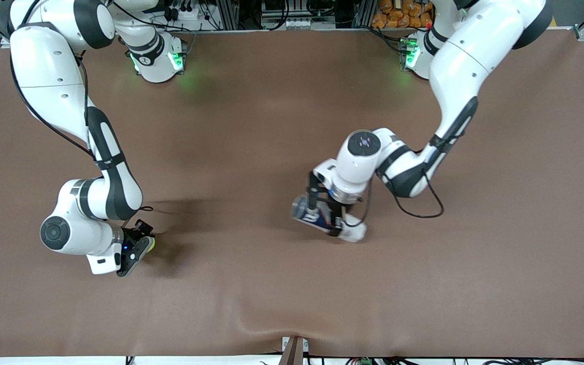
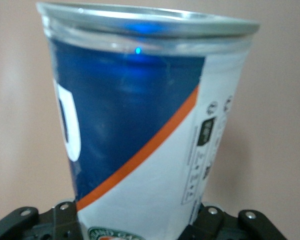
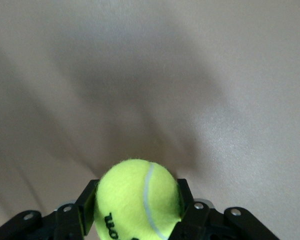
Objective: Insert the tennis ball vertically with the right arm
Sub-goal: 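Lift the can upright with the left gripper while the right gripper carries ball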
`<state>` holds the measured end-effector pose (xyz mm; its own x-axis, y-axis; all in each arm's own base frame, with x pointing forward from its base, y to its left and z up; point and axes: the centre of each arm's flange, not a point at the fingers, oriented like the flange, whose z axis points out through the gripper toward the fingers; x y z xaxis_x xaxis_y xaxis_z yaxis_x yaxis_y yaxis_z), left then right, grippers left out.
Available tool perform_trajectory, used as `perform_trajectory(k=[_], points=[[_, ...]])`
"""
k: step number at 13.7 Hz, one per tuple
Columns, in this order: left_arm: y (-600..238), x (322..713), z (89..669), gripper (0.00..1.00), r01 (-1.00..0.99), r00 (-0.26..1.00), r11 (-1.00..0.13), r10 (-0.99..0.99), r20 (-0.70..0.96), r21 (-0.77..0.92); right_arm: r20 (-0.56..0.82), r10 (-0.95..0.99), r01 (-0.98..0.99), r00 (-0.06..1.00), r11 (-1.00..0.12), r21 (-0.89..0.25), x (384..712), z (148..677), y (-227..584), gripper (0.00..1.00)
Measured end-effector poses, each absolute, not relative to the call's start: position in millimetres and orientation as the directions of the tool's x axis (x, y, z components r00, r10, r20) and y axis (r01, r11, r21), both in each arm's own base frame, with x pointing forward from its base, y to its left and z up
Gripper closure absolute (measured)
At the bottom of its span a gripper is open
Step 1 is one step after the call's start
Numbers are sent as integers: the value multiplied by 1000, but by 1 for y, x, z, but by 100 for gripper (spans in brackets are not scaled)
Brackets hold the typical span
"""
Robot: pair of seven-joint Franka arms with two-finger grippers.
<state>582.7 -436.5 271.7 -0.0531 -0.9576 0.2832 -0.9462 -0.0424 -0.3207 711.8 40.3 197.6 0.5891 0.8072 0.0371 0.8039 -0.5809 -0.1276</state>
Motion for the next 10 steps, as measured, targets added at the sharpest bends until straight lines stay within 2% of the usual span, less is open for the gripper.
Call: perform_trajectory(k=[5, 7, 10], points=[[-480, 569, 307, 30, -914, 57, -304, -752, 657, -269, 94, 715, 720, 693, -678, -149, 721, 218, 44, 33], [-478, 567, 288, 30, -895, 69, -378, -644, 762, -238, 54, 637, 634, 769, -748, -197, 717, 234, 48, 33], [-478, 549, 230, 30, -880, 92, -447, -491, 866, -160, 2, 463, 450, 886, -859, -243, 712, 293, 56, 33]])
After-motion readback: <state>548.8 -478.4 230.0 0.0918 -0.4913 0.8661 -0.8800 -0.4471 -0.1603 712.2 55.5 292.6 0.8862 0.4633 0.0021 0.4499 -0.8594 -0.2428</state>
